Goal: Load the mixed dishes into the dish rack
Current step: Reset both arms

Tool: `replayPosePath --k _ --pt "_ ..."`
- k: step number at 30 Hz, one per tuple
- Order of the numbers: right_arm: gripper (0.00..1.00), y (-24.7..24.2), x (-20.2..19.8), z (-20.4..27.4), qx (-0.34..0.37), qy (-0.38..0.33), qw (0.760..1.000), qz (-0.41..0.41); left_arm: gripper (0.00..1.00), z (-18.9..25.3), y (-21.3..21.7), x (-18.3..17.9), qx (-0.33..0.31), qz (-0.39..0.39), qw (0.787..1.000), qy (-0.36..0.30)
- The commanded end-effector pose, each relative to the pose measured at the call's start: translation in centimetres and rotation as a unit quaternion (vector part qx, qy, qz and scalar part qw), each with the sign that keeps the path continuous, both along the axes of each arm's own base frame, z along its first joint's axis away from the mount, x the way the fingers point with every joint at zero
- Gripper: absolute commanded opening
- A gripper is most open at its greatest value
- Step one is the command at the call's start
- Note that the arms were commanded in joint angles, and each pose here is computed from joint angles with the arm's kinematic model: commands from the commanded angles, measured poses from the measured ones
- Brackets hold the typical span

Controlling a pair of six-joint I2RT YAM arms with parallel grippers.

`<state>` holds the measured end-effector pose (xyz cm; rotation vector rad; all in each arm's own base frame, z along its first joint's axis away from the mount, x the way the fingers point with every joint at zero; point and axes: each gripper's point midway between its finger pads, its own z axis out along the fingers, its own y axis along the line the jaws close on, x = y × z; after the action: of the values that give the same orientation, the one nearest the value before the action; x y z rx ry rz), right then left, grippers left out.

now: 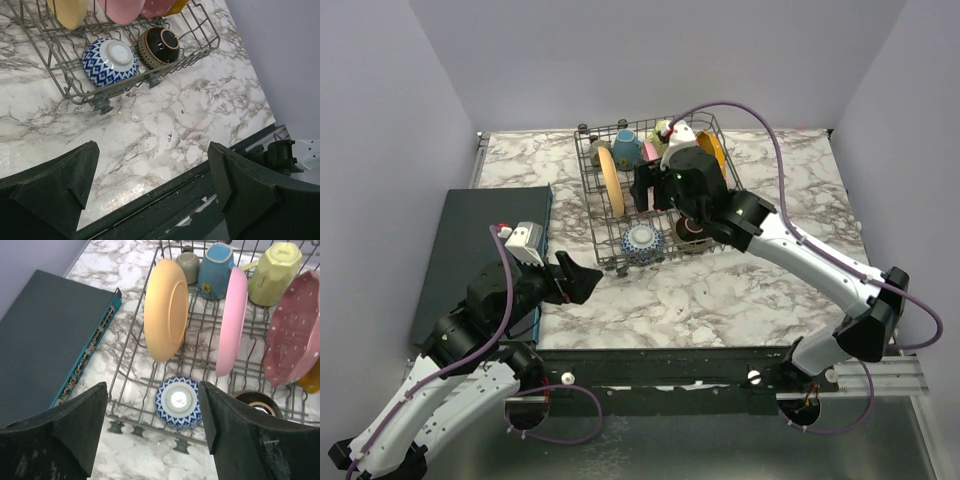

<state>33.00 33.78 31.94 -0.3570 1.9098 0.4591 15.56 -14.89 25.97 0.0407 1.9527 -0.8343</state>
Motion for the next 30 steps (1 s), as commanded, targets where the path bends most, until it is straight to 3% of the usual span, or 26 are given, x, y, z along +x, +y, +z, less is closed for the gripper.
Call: replayPosePath --k 1,19,30 --pt "0.8 -1.0 -2.0 1.6 0.036 -0.021 0.999 0.028 0.99 -0.1 -0.2 0.4 0.005 0.001 1.0 0.0" --pt "0.82 -7.2 -9.9 -0.2 0.07 -0.05 0.991 0.104 0.99 0.2 0.1 0.6 0.004 0.011 1.0 -0.004" --pt "0.86 -9.7 -13.4 -4.0 0.069 -0.076 0.983 0.15 0.99 1.5 0.1 1.6 0.009 0.024 0.999 -0.024"
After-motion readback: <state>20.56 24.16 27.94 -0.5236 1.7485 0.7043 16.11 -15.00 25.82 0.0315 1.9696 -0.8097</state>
